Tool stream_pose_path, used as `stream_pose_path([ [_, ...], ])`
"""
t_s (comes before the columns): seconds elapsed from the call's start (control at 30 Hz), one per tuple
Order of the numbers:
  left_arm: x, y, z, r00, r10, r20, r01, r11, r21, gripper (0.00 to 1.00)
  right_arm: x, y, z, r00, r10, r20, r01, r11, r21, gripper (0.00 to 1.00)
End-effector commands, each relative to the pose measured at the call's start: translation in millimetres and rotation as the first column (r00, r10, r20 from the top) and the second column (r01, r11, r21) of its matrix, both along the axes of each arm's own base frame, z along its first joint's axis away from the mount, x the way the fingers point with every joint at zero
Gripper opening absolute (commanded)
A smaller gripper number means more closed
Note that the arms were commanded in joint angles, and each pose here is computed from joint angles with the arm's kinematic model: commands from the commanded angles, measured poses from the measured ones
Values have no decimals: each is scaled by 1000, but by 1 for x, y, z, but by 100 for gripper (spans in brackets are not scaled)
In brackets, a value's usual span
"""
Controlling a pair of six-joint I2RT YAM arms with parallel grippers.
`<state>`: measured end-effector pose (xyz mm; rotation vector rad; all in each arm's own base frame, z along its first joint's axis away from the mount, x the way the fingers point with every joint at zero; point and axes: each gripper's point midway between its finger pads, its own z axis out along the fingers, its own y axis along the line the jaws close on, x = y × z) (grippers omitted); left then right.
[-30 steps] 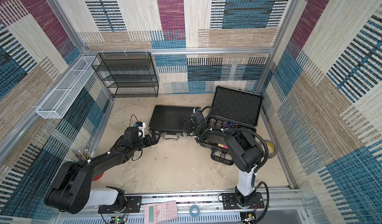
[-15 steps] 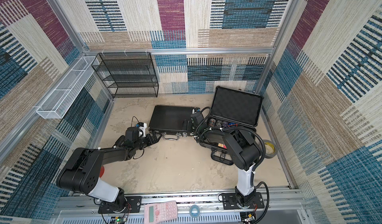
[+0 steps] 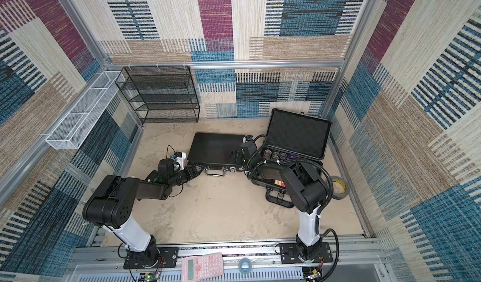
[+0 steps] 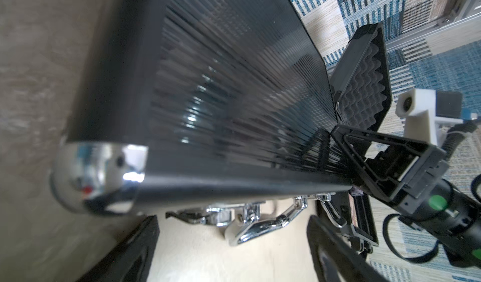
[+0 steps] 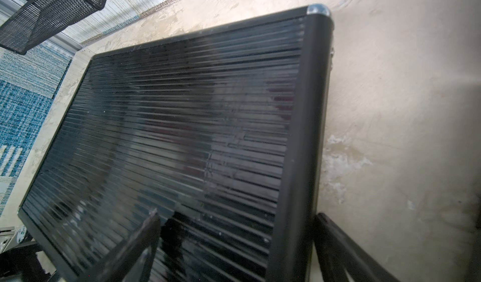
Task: Open the poker set cases
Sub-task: Open the case lid on the poker set case.
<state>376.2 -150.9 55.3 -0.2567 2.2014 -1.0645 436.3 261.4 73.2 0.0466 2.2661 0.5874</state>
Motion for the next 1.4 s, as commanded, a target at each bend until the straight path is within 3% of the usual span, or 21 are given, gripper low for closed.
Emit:
stream_pose_path([
  [0.0,-1,-3,-2,1000,-14,-6,14,999,-33,90,-10,2,-14,998,27,-58,-27,1000,-4,91],
  [0.43,1,2,-9,1000,20,-15,-21,999,-50,89,-10,4,-15,997,37,-61,-37,999,1,89],
  [1.03,7,6,-12,995,98,-3,-96,969,-227,84,-13,4,-22,996,46,-80,-47,999,-7,86],
  [1.37,2,0,0,997,73,34,-59,946,-318,77,-19,2,-36,992,45,-120,-48,999,-20,83],
])
